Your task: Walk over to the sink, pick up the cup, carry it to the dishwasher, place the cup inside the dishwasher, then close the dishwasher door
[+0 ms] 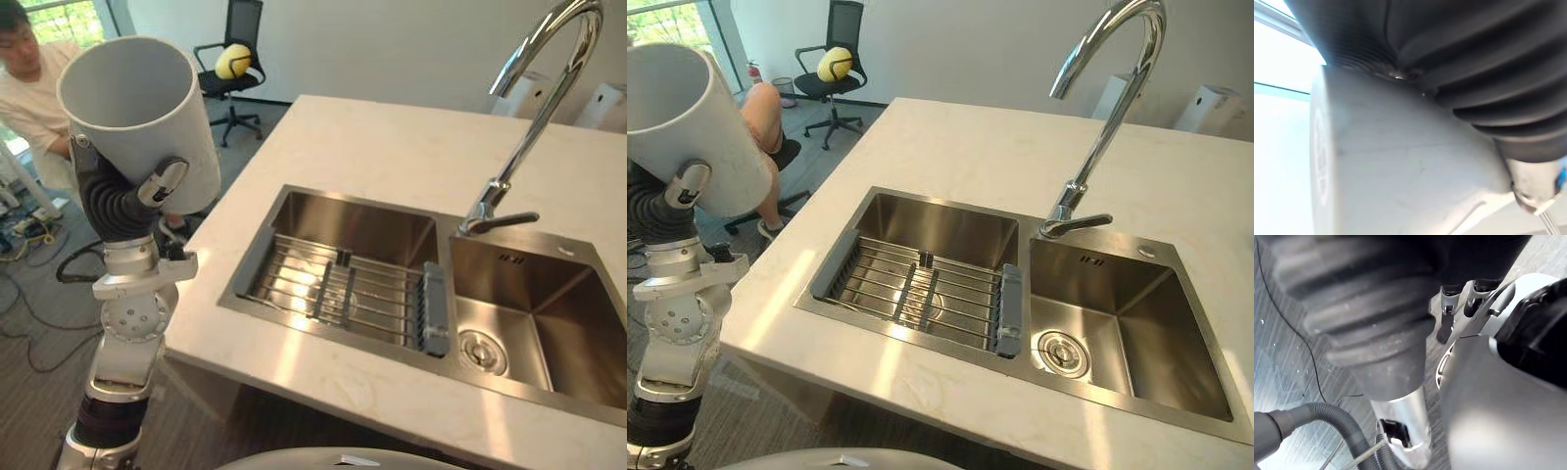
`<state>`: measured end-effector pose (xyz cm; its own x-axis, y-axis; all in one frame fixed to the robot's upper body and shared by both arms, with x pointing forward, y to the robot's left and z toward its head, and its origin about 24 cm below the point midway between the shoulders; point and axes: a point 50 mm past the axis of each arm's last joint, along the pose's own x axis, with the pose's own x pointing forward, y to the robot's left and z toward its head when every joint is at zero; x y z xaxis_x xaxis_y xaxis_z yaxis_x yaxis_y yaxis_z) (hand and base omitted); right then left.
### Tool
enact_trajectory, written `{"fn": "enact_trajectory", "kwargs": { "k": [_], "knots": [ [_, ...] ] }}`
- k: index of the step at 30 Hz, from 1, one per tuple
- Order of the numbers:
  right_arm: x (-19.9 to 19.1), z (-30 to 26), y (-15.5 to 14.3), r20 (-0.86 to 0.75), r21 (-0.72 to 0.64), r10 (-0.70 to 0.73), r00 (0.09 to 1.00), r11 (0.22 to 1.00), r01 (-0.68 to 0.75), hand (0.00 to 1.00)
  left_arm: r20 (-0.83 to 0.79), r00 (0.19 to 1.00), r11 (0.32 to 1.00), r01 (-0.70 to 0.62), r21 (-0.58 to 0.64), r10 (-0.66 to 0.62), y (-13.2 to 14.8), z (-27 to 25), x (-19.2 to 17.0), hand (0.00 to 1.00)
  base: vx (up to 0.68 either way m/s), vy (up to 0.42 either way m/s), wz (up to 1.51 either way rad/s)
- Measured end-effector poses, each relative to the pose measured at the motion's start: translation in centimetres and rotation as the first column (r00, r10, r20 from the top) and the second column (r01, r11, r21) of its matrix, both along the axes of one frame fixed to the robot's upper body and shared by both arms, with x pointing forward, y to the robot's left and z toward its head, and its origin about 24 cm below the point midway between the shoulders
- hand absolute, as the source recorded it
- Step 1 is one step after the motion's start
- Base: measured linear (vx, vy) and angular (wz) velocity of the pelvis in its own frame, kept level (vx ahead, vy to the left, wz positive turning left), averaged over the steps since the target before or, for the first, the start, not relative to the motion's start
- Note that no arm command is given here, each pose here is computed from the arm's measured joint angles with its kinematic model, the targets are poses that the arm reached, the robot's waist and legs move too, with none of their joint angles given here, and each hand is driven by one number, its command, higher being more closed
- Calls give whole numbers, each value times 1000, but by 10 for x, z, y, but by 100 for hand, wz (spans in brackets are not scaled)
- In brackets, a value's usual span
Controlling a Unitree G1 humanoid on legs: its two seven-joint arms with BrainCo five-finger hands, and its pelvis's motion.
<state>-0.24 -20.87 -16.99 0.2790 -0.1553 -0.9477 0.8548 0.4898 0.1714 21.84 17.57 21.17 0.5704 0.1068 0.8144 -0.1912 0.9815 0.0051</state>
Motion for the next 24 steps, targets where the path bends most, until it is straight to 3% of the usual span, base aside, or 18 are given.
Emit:
{"fn": "enact_trajectory", "kwargs": {
  "k": [9, 19, 24],
  "knots": [
    [4, -1, 0, -50, -22, 88, 995, 996, -89, 0, -184, 973, 986, -154, -62, 141, 35, -32, -11, 100, -55, 16, 22],
    [18, 0, 10, 7, -12, 98, 995, 995, -98, 0, -194, 974, 986, -136, -97, 115, 47, -47, -14, 100, -22, -133, 127],
    [20, 1, 3, 10, -22, 120, 993, 993, -119, 0, -255, 967, 992, -29, -120, -2, 33, -65, -12, 100, -281, -100, 124]
  ]
}}
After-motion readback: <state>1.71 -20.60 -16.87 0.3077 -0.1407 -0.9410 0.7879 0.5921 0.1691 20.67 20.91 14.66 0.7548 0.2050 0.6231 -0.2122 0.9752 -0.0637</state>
